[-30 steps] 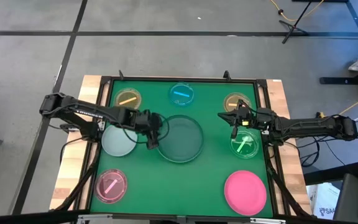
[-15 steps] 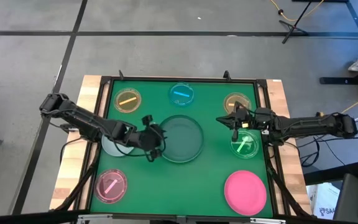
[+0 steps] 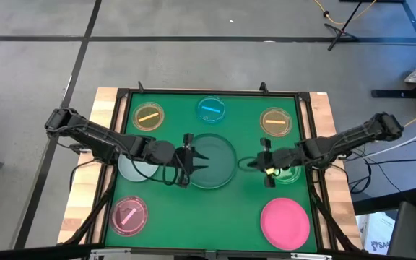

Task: Stack plastic plates
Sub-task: Stack the pink plate on top of the green plate

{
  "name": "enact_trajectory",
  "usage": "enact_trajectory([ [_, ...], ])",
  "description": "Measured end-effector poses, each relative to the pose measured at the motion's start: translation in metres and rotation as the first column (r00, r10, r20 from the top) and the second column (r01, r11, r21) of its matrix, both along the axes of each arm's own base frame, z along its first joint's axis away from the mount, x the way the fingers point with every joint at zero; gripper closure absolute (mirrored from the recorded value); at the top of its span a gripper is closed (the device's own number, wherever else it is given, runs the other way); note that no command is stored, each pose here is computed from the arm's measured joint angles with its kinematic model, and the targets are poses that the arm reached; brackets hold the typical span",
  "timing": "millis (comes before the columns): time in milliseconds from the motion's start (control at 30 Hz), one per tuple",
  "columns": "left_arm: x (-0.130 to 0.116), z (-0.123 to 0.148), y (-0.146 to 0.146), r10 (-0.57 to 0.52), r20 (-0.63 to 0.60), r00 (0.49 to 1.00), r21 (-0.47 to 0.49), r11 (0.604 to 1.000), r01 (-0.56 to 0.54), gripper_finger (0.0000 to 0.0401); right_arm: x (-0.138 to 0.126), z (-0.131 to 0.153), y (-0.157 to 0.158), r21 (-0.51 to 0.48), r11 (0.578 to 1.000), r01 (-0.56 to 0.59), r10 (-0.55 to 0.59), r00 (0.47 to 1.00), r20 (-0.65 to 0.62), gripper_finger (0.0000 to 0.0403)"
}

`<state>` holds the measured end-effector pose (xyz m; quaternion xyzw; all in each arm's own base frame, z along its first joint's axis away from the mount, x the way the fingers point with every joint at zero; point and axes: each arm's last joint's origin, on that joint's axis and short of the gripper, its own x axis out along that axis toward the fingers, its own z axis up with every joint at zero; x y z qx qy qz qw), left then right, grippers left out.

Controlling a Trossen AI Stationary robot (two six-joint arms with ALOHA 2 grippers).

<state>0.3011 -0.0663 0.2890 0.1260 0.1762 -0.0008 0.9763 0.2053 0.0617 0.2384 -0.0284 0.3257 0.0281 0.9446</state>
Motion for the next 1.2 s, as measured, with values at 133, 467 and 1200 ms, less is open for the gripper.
enact_trajectory([
  [133,0.003,0.000,0.003,-0.089,0.112,0.990,-0.023,0.995,0.092,0.0290,-0.003,0.007,0.016,0.041,0.999,-0.020,0.024,0.995,-0.095,0.0402],
  [467,0.004,-0.010,0.021,-0.046,0.142,0.989,-0.068,0.996,0.056,0.0290,-0.016,0.003,0.032,0.202,0.978,0.048,0.000,0.973,-0.231,0.0385],
  [1200,0.001,-0.012,0.009,0.028,0.122,0.992,-0.085,0.996,-0.017,0.0290,-0.030,-0.064,0.086,0.133,0.991,0.023,0.072,0.743,-0.665,0.0210],
])
